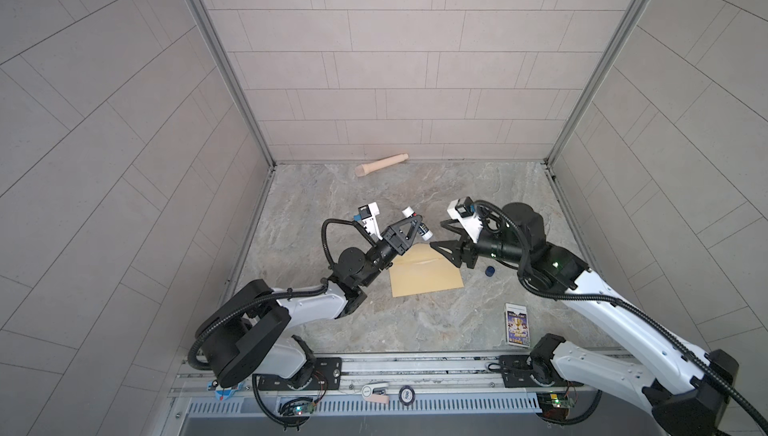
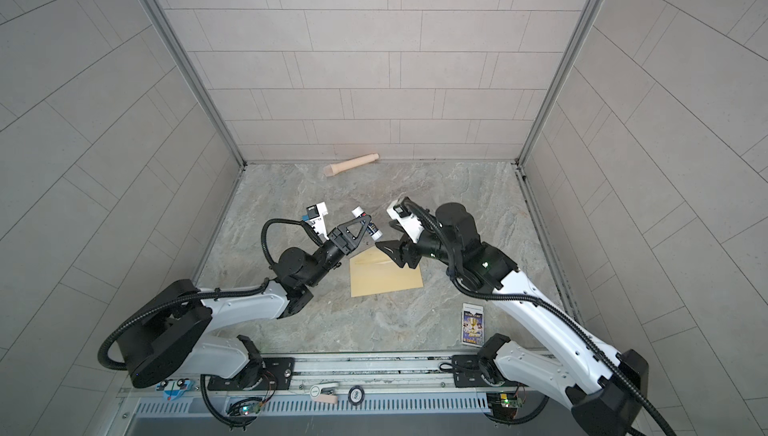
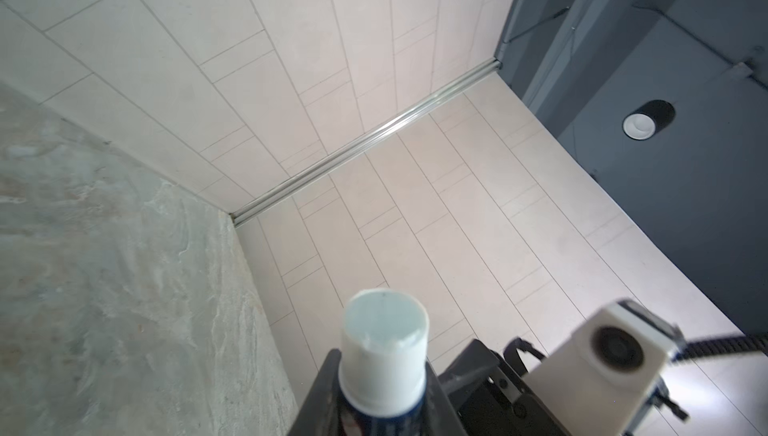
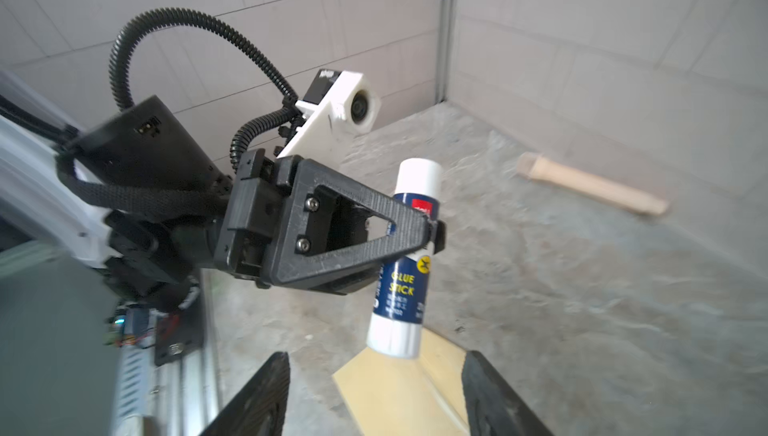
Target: Place the letter into the envelope and seal it
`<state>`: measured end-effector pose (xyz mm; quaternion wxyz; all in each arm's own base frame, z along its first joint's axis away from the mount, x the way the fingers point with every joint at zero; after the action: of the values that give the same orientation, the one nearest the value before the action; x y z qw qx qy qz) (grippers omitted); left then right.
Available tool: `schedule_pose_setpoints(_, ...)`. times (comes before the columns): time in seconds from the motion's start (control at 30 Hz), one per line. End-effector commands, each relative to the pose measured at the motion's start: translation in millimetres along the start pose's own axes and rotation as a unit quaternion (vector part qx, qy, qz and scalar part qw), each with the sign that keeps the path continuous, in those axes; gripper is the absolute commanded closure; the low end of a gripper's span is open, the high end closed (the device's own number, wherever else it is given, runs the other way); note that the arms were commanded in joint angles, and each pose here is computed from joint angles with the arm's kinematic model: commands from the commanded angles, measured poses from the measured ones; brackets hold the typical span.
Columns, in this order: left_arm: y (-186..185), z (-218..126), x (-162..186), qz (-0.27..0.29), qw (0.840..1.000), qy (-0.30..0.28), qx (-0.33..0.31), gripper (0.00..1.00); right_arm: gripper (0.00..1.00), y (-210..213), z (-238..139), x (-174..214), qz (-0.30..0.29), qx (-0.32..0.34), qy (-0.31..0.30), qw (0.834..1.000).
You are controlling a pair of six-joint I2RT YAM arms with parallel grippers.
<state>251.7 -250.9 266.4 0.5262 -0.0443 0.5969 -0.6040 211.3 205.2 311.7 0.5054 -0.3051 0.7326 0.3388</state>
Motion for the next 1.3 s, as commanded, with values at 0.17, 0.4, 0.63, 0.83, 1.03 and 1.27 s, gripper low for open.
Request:
schedule_pose_setpoints(0.17, 4.4, 1.9, -6.4, -0.036, 0.999, -0.023, -0.014, 1.0, 0.29, -5.1, -2.5, 1.2, -0.187, 0.163, -0.169, 0.954)
schedule_pose_setpoints(0.4, -2.2, 2.6, -9.7, -0.035, 0.999, -0.026, -0.004, 1.0, 0.29, -2.9, 18.9, -1.1, -0.184, 0.175, -0.171, 0.952)
schedule_pose_setpoints(0.63, -4.9, 4.4, -11.7, -0.037, 0.999, -0.028, 0.0, 1.0, 0.4, 2.0, 40.7, 8.2, -0.186, 0.157, -0.141, 0.96)
schedule_pose_setpoints(0.83, -4.3, 5.8, -10.9, -0.039, 0.999, -0.027, 0.0, 1.0, 0.51, -1.8, 49.6, 24.3, -0.17, 0.155, -0.122, 0.965)
schedule_pose_setpoints(1.03, -6.1, 4.1, -12.5, -0.034, 0.999, -0.029, 0.002, 1.0, 0.59, -0.3, 53.0, 23.2, -0.161, 0.148, -0.123, 0.968)
schedule_pose_setpoints(1.27, -7.4, 2.6, -14.6, -0.033, 0.999, -0.034, 0.003, 1.0, 0.83, -0.3, 52.6, 17.4, -0.111, 0.146, -0.114, 0.976)
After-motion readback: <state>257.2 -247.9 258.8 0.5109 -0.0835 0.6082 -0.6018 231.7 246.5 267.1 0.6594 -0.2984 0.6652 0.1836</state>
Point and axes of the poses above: each gripper's point midway between its finger pads, its own z axis out along the fingers, its own y axis along the line the jaws close on, x = y × z, the point moved 5 cm from there along -z, back along the fingers, and after that the axes turned 11 degrees about z, right-handed, at the moved point
